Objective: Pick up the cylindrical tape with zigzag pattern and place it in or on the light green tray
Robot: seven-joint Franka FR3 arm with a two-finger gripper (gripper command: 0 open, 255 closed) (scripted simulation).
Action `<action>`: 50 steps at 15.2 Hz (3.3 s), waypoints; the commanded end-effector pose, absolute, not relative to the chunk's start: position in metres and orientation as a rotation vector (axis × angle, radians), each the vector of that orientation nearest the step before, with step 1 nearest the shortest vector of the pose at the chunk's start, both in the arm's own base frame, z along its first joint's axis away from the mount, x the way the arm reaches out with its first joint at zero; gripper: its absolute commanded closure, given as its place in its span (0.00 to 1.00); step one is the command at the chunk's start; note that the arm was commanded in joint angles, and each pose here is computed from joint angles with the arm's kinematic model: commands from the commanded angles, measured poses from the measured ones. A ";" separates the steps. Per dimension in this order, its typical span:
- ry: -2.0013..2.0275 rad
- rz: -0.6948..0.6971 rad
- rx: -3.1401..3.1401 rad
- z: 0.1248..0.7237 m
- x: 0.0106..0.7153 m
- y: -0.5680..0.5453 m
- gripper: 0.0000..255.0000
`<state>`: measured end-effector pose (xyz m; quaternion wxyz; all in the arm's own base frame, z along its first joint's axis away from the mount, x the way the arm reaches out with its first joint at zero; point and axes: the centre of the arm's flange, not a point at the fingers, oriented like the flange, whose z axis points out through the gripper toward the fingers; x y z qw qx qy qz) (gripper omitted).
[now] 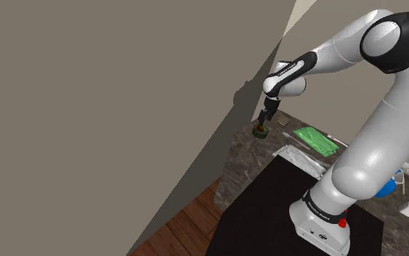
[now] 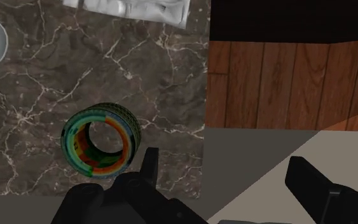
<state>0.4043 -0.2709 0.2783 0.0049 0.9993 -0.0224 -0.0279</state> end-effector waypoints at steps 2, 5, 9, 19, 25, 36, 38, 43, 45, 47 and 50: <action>-0.072 -0.074 3.130 0.251 0.412 -0.297 0.00; -0.074 -0.062 3.131 0.222 0.424 -0.321 0.00; -0.077 -0.046 3.132 0.183 0.440 -0.353 0.00; -0.078 -0.039 3.133 0.126 0.446 -0.367 0.00; -0.078 -0.039 3.133 0.126 0.446 -0.367 0.00; -0.078 -0.039 3.133 0.126 0.446 -0.367 1.00; -0.078 -0.039 3.133 0.137 0.446 -0.367 1.00; -0.078 -0.039 3.133 0.163 0.446 -0.367 1.00; -0.078 -0.039 3.133 0.174 0.446 -0.367 1.00; -0.078 -0.039 3.133 0.184 0.446 -0.367 1.00; -0.078 -0.039 3.133 0.200 0.446 -0.367 1.00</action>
